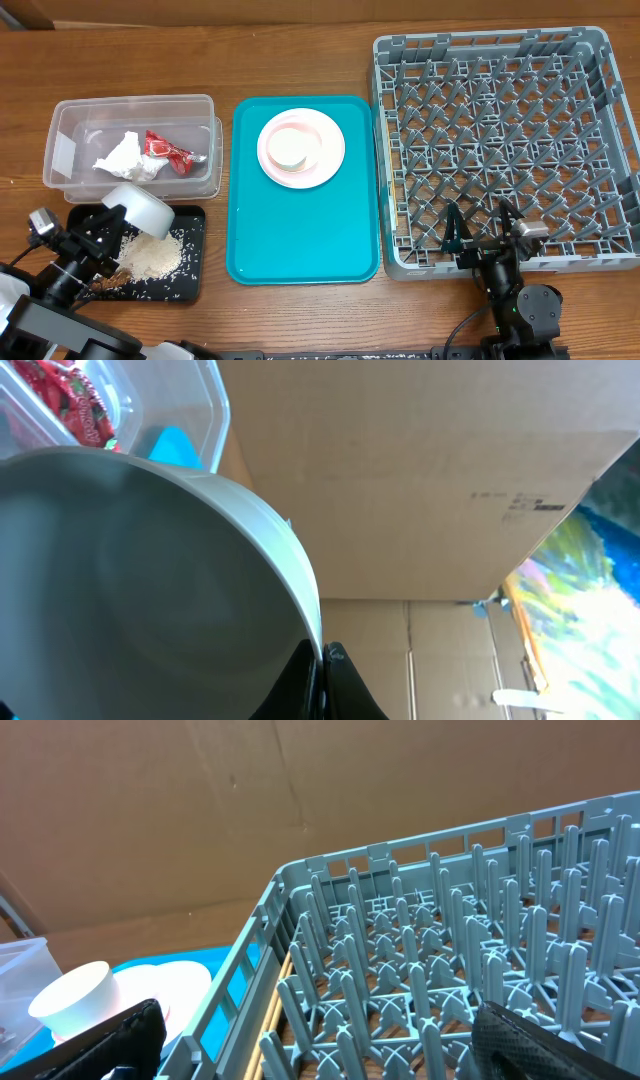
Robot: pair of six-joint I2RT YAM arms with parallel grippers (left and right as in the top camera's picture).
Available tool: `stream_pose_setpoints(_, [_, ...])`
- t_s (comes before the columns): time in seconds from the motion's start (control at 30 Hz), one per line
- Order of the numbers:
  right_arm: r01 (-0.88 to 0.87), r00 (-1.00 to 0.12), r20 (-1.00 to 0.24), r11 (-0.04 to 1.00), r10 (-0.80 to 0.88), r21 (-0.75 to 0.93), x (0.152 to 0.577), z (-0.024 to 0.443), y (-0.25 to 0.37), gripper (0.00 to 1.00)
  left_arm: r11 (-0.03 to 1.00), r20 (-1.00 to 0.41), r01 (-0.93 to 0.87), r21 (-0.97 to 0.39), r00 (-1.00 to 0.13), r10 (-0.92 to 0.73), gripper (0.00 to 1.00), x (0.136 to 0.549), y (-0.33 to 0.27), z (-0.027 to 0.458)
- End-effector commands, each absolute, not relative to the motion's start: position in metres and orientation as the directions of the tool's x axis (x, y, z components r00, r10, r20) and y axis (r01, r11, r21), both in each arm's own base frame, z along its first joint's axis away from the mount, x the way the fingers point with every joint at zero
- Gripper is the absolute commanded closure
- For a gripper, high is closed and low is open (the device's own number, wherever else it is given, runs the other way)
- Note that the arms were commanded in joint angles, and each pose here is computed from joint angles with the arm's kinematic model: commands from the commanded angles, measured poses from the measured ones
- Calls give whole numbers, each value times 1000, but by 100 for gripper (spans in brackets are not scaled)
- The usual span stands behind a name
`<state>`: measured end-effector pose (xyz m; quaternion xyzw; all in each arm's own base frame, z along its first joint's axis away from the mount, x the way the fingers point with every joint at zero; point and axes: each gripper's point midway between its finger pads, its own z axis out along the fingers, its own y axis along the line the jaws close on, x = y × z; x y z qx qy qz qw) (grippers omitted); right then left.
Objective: Sort waste into correct bins and load items into the dishwasher
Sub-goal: 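Tilt the bowl over the black tray to dump the rice, then carry the empty bowl right and set it on the teal tray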
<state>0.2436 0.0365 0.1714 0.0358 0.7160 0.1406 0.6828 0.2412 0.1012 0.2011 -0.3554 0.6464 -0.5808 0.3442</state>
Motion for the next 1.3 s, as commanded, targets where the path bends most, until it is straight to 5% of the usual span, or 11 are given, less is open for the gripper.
stream_pose_setpoints(0.0, [-136,-60,-968,958,245,251,244,170,35,0,121,-78,-47,-992,-521,-850,96,239,98,199])
stream_pose_setpoints(0.87, [-136,-60,-968,958,245,251,244,170,35,0,228,-236,148,-962,-873,-427,96,295,-23,256])
stream_pose_setpoints(0.97, [-136,-60,-968,958,245,251,244,170,35,0,329,-136,13,-944,-925,-355,96,298,-32,239])
stream_pose_setpoints(1.07, [-136,-60,-968,958,245,251,244,170,35,0,544,8,-220,-809,-931,-366,96,304,-28,203])
stream_pose_setpoints(1.27, [-136,-61,-968,958,245,251,244,169,35,0,744,-44,-265,-613,-929,-367,96,331,-53,191])
